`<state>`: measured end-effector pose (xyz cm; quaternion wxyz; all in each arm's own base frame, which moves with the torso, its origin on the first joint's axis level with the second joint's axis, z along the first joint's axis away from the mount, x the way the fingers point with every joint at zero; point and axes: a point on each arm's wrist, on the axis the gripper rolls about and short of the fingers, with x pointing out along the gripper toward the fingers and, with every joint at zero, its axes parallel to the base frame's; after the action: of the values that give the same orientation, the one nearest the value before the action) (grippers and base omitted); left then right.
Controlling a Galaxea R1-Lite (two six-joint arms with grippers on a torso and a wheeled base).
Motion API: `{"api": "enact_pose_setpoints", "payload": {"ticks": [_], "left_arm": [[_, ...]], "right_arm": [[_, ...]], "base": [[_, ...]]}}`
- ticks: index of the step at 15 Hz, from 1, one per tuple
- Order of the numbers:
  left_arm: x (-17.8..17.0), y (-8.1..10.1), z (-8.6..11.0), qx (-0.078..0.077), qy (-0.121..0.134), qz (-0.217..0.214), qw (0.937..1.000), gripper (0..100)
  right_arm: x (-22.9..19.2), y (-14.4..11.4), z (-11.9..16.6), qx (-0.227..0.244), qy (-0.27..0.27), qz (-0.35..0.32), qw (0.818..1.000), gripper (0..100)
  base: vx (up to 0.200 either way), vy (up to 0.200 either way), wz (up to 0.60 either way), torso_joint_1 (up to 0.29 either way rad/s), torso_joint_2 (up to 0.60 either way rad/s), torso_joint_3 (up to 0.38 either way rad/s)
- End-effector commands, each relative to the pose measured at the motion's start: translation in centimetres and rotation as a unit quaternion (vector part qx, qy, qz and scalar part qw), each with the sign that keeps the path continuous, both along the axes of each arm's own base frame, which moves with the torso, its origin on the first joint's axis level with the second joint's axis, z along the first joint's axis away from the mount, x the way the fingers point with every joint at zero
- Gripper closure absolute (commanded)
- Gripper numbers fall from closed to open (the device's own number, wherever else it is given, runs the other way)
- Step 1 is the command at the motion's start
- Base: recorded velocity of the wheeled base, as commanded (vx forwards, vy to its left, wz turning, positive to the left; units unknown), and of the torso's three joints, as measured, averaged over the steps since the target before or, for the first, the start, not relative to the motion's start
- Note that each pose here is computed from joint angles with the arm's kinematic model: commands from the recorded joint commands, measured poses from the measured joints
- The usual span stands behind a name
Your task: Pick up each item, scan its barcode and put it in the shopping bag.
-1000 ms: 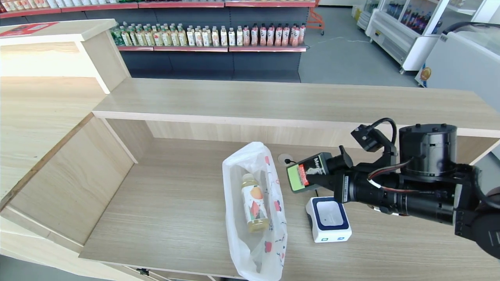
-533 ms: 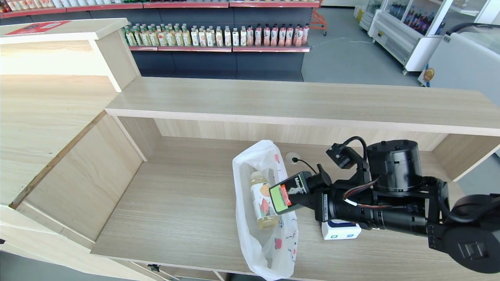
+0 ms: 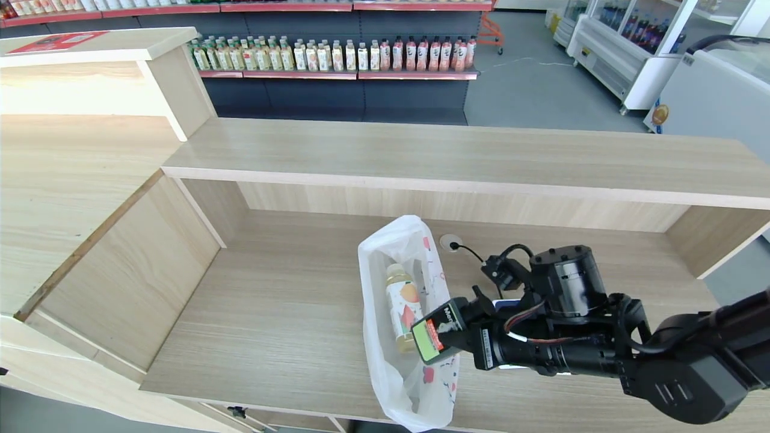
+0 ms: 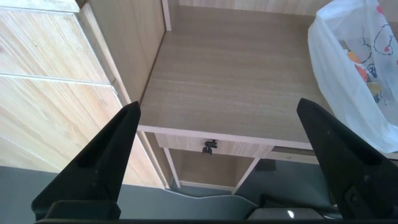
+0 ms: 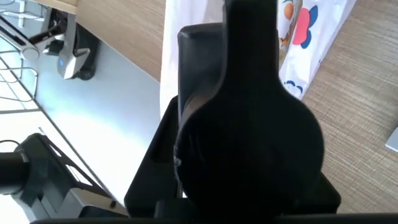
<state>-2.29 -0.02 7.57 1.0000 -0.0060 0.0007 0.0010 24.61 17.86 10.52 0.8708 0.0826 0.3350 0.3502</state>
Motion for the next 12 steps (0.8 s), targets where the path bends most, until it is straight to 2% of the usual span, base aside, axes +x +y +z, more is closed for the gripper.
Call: {"api": "enact_pose_setpoints", "payload": {"ticks": [1, 3, 6, 8, 12], "left_arm": [[0.0, 0.0, 0.0, 0.0, 0.0, 0.001, 1.0, 0], [0.0, 0.0, 0.0, 0.0, 0.0, 0.0, 1.0, 0], [0.0, 0.0, 0.0, 0.0, 0.0, 0.0, 1.0, 0], [0.0, 0.0, 0.0, 0.0, -0.001, 0.0, 1.0, 0], [0.0, 0.0, 0.0, 0.0, 0.0, 0.001, 1.0, 0]], "right_arm": [[0.7, 0.6, -2.7, -0.029, 0.028, 0.007, 0.999, 100], [1.4, 1.1, -4.1, -0.055, 0.022, 0.024, 0.998, 100], [2.2, 2.2, -4.8, -0.063, 0.006, 0.039, 0.997, 100], [2.9, 2.7, -5.6, -0.087, -0.018, 0.044, 0.995, 100], [3.3, 3.1, -6.4, -0.105, -0.03, 0.06, 0.992, 100]], "base": [[0.0, 0.0, 0.0, 0.0, 0.0, 0.0], [0.0, 0.0, 0.0, 0.0, 0.0, 0.0], [0.0, 0.0, 0.0, 0.0, 0.0, 0.0], [0.0, 0.0, 0.0, 0.0, 0.0, 0.0], [0.0, 0.0, 0.0, 0.0, 0.0, 0.0]]}}
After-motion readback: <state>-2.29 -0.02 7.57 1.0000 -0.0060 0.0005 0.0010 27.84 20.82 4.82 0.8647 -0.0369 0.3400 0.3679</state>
